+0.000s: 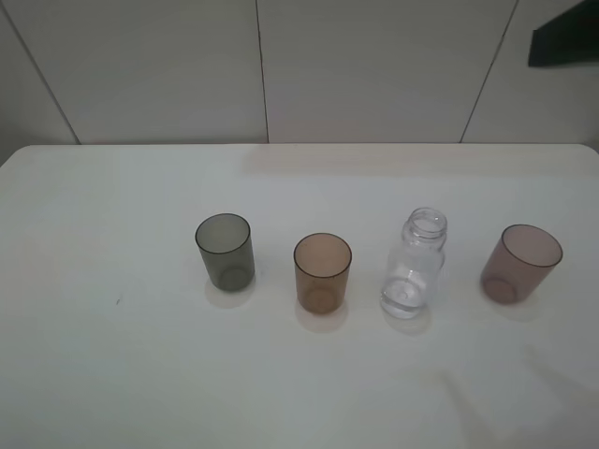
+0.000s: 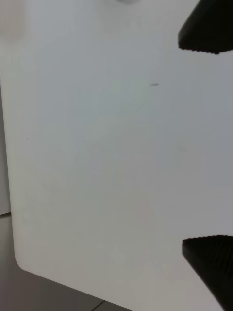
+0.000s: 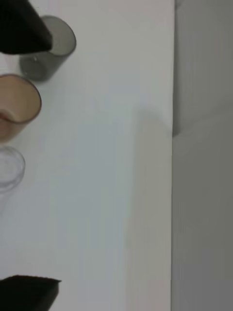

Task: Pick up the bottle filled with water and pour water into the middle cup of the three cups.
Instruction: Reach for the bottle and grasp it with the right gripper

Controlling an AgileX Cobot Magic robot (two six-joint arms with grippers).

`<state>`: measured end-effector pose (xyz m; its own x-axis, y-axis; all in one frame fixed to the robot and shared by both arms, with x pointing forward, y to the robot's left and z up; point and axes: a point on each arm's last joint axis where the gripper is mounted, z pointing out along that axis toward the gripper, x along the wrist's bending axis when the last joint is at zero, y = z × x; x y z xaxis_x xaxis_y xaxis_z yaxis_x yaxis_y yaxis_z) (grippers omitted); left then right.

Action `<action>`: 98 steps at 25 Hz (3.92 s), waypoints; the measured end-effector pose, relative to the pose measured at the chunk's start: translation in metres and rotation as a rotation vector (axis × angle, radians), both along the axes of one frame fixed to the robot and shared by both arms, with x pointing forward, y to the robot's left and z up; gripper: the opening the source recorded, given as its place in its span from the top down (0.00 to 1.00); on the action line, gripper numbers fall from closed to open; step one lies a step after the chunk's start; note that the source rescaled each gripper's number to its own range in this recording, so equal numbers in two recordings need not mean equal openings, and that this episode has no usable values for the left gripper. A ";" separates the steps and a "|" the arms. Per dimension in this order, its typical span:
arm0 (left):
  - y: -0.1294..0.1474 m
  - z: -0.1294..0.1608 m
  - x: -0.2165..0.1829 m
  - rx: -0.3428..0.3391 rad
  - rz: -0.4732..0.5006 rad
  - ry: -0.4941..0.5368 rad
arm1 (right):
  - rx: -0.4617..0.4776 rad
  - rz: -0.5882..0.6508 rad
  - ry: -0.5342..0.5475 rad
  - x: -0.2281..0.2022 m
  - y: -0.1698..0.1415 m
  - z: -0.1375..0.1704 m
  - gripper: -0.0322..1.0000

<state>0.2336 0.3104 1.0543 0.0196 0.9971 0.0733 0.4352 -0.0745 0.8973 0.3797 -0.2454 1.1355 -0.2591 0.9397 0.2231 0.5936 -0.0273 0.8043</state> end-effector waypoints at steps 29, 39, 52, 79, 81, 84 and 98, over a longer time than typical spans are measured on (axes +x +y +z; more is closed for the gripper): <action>0.000 0.000 0.000 0.000 0.000 0.000 | 0.100 0.276 0.037 -0.041 0.039 -0.150 0.00; 0.000 0.000 0.000 0.000 0.000 0.000 | 0.077 0.250 0.006 -0.047 0.029 -0.176 0.00; 0.000 0.000 0.000 0.000 0.000 0.000 | 0.060 0.204 -0.098 -0.038 0.028 -0.181 0.00; 0.000 0.000 0.000 0.000 0.000 0.000 | -0.130 0.242 -0.179 -0.039 0.056 -0.232 0.00; 0.000 0.000 0.000 0.000 0.000 0.000 | -0.134 0.213 -0.184 -0.039 0.057 -0.235 0.00; 0.000 0.000 0.000 0.000 0.000 0.000 | -0.131 0.158 -0.183 -0.036 0.057 -0.240 0.00; 0.000 0.000 0.000 0.000 0.000 0.000 | -0.183 0.048 -0.167 -0.029 0.056 -0.270 0.00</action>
<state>0.2336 0.3104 1.0543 0.0196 0.9971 0.0733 0.4352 -0.0745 0.8973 0.3510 -0.1898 0.8655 -0.3238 0.9461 0.0007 0.4488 0.1529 0.8804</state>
